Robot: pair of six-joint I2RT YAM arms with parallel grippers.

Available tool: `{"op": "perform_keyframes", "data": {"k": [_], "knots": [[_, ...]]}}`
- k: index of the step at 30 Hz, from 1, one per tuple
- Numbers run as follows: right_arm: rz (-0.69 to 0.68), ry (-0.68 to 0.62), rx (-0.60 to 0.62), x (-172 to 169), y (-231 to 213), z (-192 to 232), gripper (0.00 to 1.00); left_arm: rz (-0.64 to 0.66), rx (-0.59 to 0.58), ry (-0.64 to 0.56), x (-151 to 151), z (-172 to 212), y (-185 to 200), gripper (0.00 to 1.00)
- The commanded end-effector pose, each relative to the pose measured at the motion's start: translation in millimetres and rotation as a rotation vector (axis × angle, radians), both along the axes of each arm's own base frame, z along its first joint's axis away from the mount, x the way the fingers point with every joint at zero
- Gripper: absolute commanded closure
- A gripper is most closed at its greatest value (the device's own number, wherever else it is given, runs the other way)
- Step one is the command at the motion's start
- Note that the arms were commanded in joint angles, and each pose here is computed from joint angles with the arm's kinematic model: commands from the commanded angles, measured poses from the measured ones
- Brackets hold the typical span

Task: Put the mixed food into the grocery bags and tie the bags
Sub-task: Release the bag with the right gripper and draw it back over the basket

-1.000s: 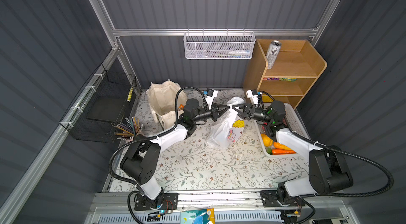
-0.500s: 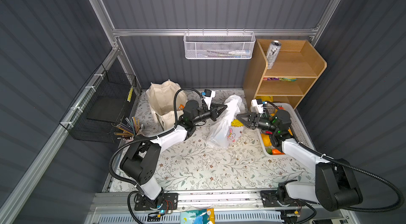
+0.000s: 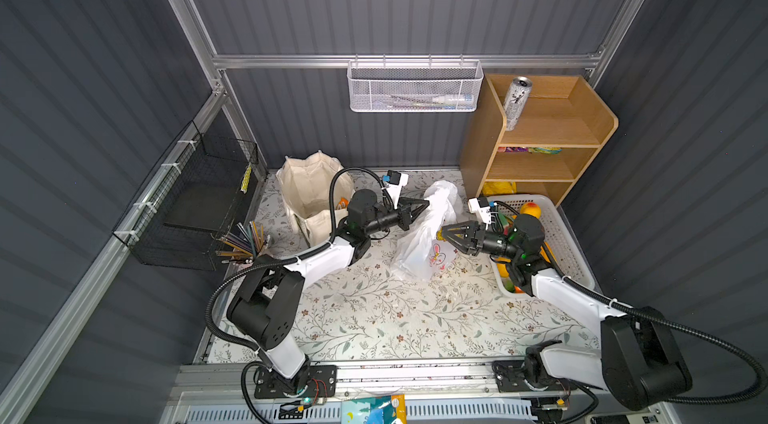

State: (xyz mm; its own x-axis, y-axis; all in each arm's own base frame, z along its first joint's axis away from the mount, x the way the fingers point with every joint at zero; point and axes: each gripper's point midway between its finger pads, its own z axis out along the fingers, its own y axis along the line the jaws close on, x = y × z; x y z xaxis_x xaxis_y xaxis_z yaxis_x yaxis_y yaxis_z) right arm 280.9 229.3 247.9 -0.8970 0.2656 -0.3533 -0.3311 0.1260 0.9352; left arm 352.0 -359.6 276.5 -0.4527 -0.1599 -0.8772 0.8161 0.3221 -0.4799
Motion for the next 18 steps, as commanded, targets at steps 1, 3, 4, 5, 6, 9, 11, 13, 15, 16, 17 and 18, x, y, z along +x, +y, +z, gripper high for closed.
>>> {"op": "perform_keyframes", "data": {"k": [1, 3, 4, 5, 6, 9, 11, 13, 15, 16, 17, 18], "knots": [[0.018, -0.005, -0.003, -1.1, 7.8, 4.7, 0.49, -0.004, -0.005, -0.039, -1.2, 10.5, -1.2, 1.0], [0.034, 0.006, -0.007, -1.4, 14.3, 2.7, 0.49, -0.009, -0.006, -0.041, -1.3, 11.2, -2.5, 1.0], [0.041, 0.01, -0.008, -1.4, 17.2, 2.4, 0.48, -0.011, -0.006, -0.039, -1.9, 10.8, -3.2, 1.0], [0.045, 0.015, -0.01, -0.7, 19.7, 0.9, 0.48, -0.011, -0.007, -0.042, -1.7, 11.6, -3.3, 1.0], [0.045, 0.013, -0.01, 0.6, 21.3, 1.5, 0.48, -0.012, -0.007, -0.041, -2.3, 11.4, -3.5, 1.0], [0.043, 0.014, -0.011, 4.9, 24.0, 2.9, 0.49, -0.015, -0.005, -0.042, -3.1, 11.2, -4.1, 1.0], [0.038, 0.02, -0.014, 7.9, 24.6, 1.8, 0.54, -0.014, -0.004, -0.04, -3.5, 10.3, -3.8, 1.0], [0.036, 0.025, -0.016, 9.8, 25.2, 1.3, 0.71, -0.012, -0.004, -0.041, -3.5, 10.8, -3.5, 1.0], [0.03, 0.041, -0.022, 11.5, 23.9, -3.4, 0.93, -0.004, -0.012, -0.04, -2.6, 13.1, -2.8, 1.0], [0.026, 0.048, -0.023, 12.0, 22.4, -5.4, 1.0, 0.005, -0.015, -0.037, -1.2, 14.0, -2.2, 1.0], [0.019, 0.052, -0.024, 13.0, 19.8, -7.2, 1.0, 0.02, -0.018, -0.032, 1.7, 15.3, -0.6, 1.0], [0.01, 0.058, -0.025, 13.8, 16.3, -9.1, 1.0, 0.044, -0.018, -0.023, 6.6, 16.3, 2.2, 1.0]]}}
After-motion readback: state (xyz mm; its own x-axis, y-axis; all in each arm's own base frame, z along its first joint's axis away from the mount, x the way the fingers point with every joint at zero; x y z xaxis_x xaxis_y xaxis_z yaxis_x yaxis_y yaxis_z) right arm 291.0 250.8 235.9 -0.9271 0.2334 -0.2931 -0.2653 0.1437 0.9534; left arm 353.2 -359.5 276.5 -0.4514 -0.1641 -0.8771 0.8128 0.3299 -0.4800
